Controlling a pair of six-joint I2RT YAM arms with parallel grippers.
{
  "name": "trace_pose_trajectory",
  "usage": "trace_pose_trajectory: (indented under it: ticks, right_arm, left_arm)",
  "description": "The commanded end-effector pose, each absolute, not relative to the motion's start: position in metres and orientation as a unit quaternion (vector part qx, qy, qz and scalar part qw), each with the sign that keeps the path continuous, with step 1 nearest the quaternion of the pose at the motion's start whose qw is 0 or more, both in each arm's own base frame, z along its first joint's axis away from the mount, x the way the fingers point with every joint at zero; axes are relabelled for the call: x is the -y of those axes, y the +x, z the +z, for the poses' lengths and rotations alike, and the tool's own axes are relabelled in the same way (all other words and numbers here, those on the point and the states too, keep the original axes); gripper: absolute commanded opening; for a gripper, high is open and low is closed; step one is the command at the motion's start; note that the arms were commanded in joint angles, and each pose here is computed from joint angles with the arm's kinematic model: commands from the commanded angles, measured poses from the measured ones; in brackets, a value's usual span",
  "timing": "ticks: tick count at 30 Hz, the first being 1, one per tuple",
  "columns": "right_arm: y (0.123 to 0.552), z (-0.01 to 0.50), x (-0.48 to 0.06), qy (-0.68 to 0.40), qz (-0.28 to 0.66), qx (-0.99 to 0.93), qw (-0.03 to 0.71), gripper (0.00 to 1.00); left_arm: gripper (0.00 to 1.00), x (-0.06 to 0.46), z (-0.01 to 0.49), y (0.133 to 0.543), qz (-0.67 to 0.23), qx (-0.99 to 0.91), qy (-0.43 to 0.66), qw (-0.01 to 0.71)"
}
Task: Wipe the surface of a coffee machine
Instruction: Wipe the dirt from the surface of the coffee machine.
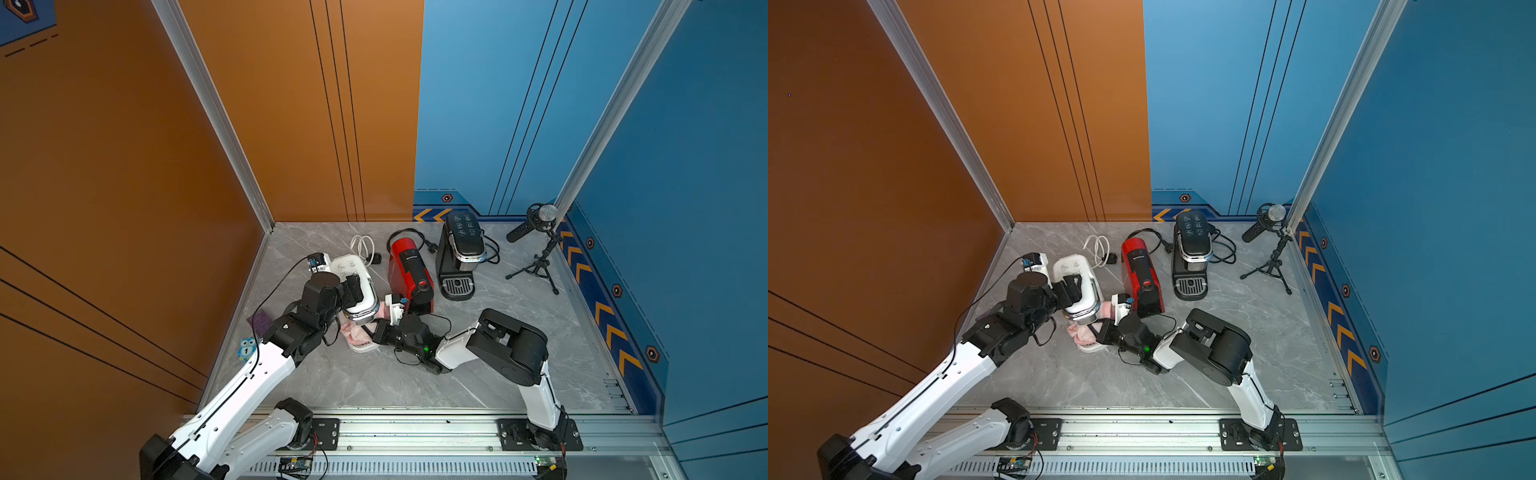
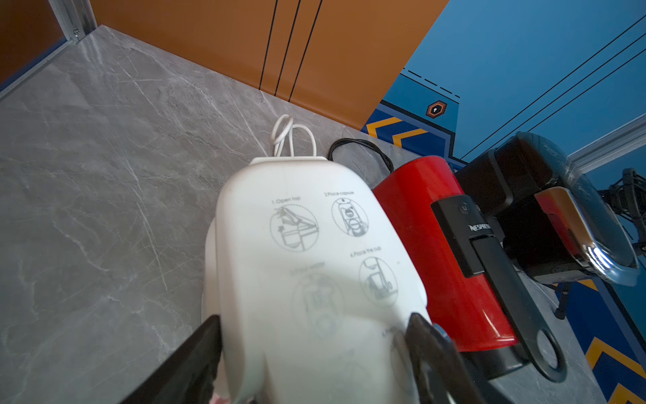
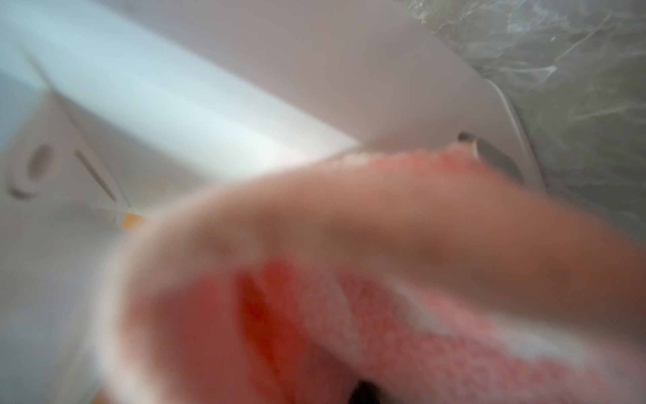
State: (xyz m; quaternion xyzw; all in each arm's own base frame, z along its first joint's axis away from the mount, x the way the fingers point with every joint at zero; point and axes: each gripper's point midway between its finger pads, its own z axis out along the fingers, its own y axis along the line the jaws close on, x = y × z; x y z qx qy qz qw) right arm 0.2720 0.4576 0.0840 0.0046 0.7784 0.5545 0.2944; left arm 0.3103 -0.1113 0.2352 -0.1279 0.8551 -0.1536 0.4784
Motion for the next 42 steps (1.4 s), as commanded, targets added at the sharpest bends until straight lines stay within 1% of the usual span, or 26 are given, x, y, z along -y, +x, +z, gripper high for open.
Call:
trace_pose_trajectory:
  ticks: [1,6,9,12,16,25,29,32,38,42]
  right_arm:
    - [0.264,0.059,-0.464,0.019,0.538,-0.794,0.283,0.0]
    - [0.24,0.064,-0.493,0.012,0.573,-0.781,0.25,0.0]
    - [0.238,0.047,-0.499,0.014,0.555,-0.795,0.243,0.0]
    - [0.245,0.022,-0.481,0.051,0.531,-0.81,0.245,0.0]
    - [0.253,-0.009,-0.444,0.101,0.488,-0.837,0.228,0.0]
    - [0.265,-0.012,-0.385,0.1,0.405,-0.872,0.256,0.0]
    - [0.265,-0.004,-0.375,0.08,0.373,-0.886,0.264,0.0]
    - [0.251,0.0,-0.388,0.046,0.365,-0.894,0.256,0.0]
    - [0.207,0.018,-0.445,-0.012,0.408,-0.885,0.225,0.0]
    - [0.184,0.021,-0.477,-0.03,0.429,-0.881,0.199,0.0]
  left_arm:
    - [0.82,0.097,0.123,0.247,-0.059,-0.955,-0.065,0.284]
    - [0.82,0.096,0.124,0.246,-0.061,-0.953,-0.07,0.288]
    - [0.82,0.097,0.122,0.245,-0.065,-0.952,-0.074,0.289]
    - [0.82,0.097,0.12,0.244,-0.065,-0.953,-0.073,0.287]
    - [0.82,0.094,0.121,0.244,-0.06,-0.952,-0.075,0.292]
    - [0.83,0.091,0.12,0.243,-0.062,-0.95,-0.078,0.295]
    - [0.83,0.091,0.121,0.242,-0.062,-0.95,-0.078,0.296]
    - [0.83,0.091,0.122,0.242,-0.064,-0.949,-0.079,0.297]
    - [0.83,0.092,0.123,0.242,-0.067,-0.949,-0.08,0.299]
    - [0.83,0.093,0.124,0.242,-0.071,-0.948,-0.079,0.3]
